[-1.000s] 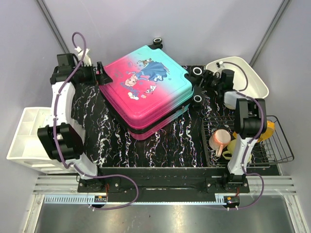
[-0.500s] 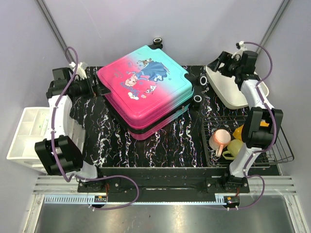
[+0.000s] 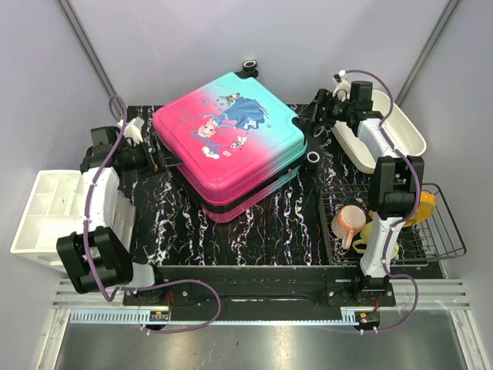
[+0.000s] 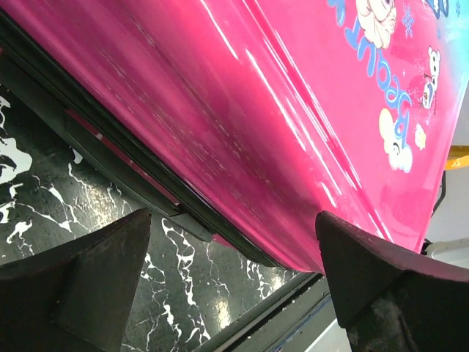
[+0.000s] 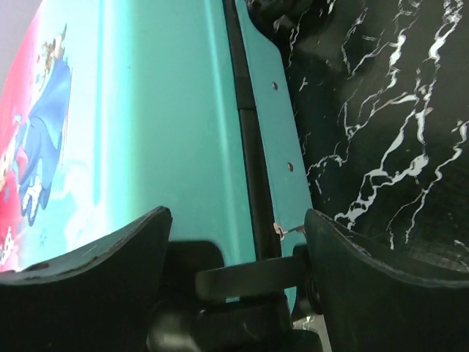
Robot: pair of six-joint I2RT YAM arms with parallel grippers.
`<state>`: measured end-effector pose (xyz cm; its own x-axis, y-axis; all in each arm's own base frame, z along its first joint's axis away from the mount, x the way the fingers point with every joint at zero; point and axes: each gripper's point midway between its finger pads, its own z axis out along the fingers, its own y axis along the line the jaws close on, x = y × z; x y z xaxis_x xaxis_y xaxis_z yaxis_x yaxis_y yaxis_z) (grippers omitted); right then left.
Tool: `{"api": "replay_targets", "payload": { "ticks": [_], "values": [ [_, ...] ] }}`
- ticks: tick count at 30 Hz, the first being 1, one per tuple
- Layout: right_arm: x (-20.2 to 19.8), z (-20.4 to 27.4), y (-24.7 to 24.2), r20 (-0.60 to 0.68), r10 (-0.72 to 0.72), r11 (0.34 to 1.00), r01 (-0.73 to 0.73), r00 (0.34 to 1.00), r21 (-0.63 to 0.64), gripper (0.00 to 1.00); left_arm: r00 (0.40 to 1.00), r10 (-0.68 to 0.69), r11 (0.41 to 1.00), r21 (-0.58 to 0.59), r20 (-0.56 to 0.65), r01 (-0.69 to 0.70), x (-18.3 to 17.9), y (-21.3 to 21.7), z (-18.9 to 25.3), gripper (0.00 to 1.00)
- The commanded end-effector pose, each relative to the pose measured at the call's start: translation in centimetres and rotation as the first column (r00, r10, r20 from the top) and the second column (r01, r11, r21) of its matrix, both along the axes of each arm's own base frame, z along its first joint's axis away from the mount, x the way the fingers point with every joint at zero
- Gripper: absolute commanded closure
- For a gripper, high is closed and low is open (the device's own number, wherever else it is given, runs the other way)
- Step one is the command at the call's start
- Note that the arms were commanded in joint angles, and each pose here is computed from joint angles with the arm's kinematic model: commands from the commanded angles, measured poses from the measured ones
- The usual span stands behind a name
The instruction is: Open, take out, and arrange the luggage
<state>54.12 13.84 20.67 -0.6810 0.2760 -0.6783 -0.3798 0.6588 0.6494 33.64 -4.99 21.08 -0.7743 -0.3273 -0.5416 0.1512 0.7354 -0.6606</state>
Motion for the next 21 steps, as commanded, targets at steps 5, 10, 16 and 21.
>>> {"api": "replay_targets", "payload": {
  "ticks": [5, 10, 16, 21],
  "values": [
    [-8.2, 1.0, 6.6, -0.035, 0.322, 0.94, -0.315, 0.946, 0.134, 0.26, 0.995, 0.003, 1.0, -0.024, 0.104, 0.0, 2.0, 0.1, 2.8, 0.02],
    [-12.9, 1.1, 8.0, -0.035, 0.399, 0.908, -0.389, 0.916, 0.157, 0.3, 0.994, 0.01, 0.998, -0.058, 0.107, -0.004, 5.6, 0.7, 3.0, 0.03],
    [-16.5, 0.5, 9.7, -0.055, 0.462, 0.878, -0.448, 0.885, 0.169, 0.3, 0.993, -0.017, 0.993, -0.112, 0.116, 0.03, 10.1, 0.3, 2.8, 0.1],
    [-18.8, 0.7, 11.5, -0.026, 0.519, 0.847, -0.51, 0.854, 0.154, 0.25, 0.993, -0.05, 0.992, -0.114, 0.107, 0.062, 14.0, 0.2, 1.2, 0.16]
  ]
}}
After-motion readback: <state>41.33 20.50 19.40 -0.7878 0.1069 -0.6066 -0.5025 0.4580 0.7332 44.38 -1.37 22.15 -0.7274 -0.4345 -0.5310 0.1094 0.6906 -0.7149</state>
